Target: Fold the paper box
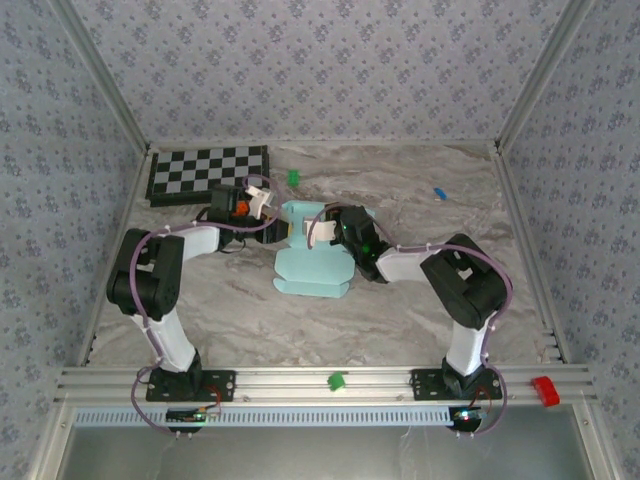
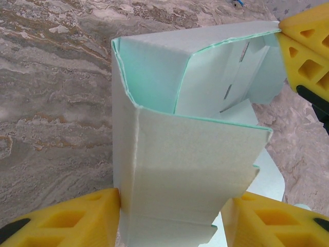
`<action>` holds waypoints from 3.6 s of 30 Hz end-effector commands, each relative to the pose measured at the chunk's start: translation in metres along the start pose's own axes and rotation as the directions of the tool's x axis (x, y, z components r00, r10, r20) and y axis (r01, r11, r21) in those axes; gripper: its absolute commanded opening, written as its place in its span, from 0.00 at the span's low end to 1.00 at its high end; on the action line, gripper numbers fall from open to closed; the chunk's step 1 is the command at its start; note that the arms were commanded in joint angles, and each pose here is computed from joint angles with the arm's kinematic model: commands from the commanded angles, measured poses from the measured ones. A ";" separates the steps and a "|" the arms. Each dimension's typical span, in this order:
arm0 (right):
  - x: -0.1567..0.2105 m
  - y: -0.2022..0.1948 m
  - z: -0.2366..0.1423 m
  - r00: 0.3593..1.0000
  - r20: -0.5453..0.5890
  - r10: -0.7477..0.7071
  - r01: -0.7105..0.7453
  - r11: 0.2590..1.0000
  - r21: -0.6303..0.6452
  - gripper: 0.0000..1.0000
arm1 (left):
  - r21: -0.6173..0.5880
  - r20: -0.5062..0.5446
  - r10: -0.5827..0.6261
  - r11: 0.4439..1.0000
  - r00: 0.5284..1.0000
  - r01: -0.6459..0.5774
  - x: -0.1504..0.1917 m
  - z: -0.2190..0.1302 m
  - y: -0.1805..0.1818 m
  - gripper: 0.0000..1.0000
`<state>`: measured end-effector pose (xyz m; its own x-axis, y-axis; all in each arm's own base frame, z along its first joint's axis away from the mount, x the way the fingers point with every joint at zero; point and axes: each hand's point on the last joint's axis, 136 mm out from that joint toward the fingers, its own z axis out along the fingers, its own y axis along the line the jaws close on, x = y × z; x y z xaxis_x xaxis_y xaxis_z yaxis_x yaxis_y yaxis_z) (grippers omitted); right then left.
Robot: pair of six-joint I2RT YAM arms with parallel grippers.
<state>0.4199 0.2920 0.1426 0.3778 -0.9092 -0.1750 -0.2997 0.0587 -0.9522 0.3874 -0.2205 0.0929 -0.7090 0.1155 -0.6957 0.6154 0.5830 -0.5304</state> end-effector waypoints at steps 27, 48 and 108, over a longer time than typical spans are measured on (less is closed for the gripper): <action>0.006 0.004 0.005 0.997 -0.068 -0.031 0.035 0.998 0.059 0.00 | 0.082 0.042 0.092 0.992 0.995 -0.095 -0.008 -0.002 -0.031 0.60; 0.009 0.011 0.007 0.996 -0.079 -0.036 0.040 0.998 0.044 0.00 | 0.138 0.087 0.020 0.990 0.996 -0.032 -0.013 -0.009 -0.027 0.52; 0.005 0.018 0.002 0.996 -0.092 -0.016 0.022 0.997 0.067 0.00 | -0.397 0.054 0.077 0.917 0.996 -0.049 -0.013 0.030 0.027 0.52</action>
<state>0.4224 0.2866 0.1358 0.3012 -0.9443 -0.1325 -0.2128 0.0689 -0.9747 0.4135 -0.2329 0.0700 -0.6458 0.1327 -0.7519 0.4943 0.8232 -0.2793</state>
